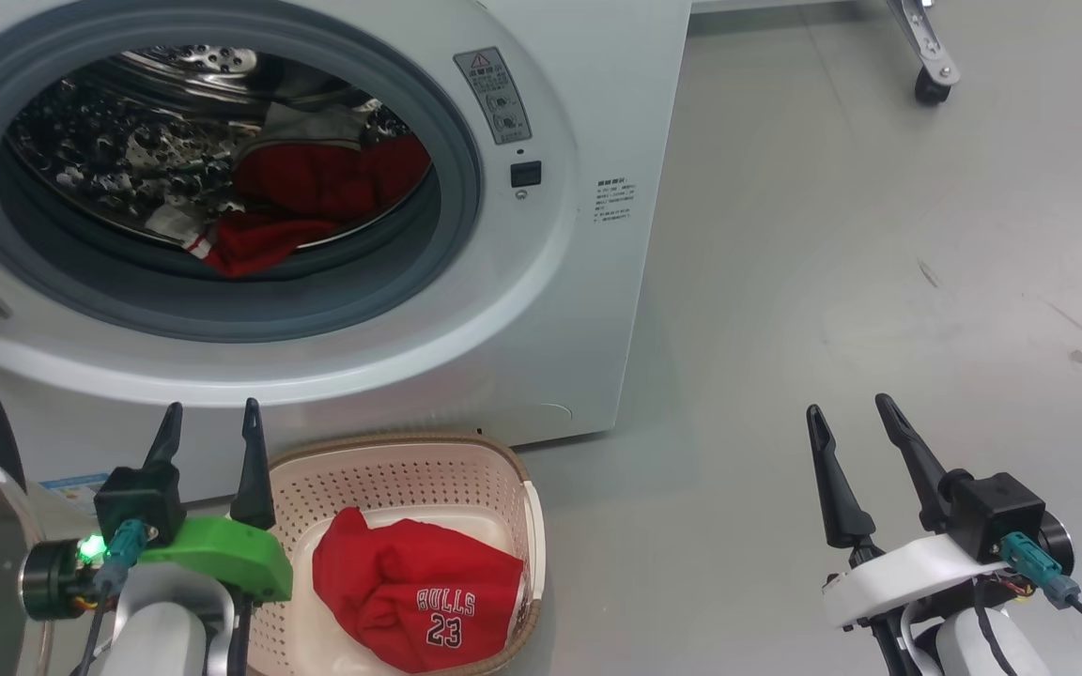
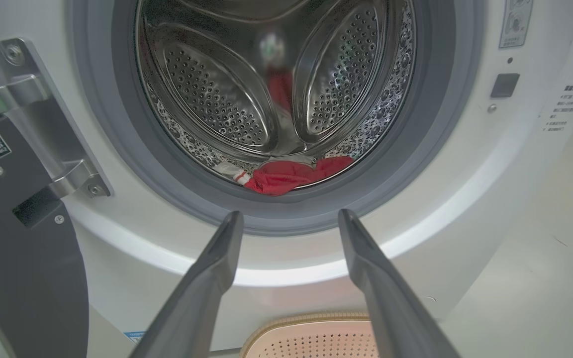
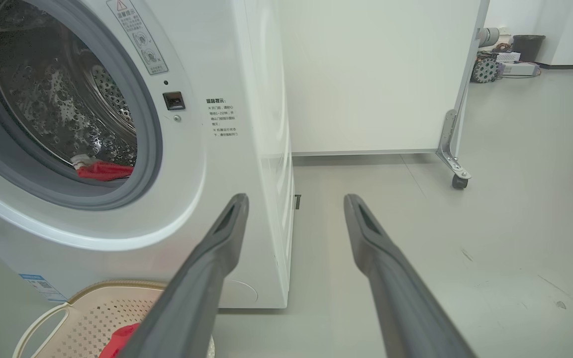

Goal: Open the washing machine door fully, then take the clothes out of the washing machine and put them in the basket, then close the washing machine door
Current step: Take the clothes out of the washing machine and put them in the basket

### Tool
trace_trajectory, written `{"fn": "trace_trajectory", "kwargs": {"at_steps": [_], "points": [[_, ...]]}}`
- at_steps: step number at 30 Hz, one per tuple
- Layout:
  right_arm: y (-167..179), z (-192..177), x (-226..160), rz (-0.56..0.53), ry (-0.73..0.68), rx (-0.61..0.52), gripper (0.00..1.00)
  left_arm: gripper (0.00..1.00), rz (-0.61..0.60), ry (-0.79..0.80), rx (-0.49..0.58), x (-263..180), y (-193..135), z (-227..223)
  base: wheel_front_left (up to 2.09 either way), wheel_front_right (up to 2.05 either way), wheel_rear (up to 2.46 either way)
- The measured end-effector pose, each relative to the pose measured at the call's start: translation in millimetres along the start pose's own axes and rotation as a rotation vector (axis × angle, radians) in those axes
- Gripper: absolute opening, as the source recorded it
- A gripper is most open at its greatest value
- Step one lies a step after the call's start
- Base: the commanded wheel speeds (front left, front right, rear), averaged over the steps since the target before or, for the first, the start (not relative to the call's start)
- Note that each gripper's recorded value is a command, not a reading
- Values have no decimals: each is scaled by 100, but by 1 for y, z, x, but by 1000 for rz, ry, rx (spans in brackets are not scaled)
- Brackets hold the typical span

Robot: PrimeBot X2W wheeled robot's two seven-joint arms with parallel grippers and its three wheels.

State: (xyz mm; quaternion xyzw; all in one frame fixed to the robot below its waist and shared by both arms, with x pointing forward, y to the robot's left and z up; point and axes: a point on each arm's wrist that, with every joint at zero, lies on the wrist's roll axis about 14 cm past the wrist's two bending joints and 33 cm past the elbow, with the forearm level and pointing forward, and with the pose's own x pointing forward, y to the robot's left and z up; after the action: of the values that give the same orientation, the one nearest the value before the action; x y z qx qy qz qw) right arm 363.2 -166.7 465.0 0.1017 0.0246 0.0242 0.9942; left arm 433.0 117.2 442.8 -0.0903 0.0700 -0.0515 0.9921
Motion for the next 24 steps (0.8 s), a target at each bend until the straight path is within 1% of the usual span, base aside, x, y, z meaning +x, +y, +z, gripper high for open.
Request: {"fn": "trace_trajectory", "kwargs": {"at_steps": [13,24], "points": [[5,9,-17,18,-29,-19,100,100,45,-83,16,-47,12,22,0,0,0],[13,13,-22,42,-43,-21,100,100,67,-104,22,-74,19,24,0,0,0]]}}
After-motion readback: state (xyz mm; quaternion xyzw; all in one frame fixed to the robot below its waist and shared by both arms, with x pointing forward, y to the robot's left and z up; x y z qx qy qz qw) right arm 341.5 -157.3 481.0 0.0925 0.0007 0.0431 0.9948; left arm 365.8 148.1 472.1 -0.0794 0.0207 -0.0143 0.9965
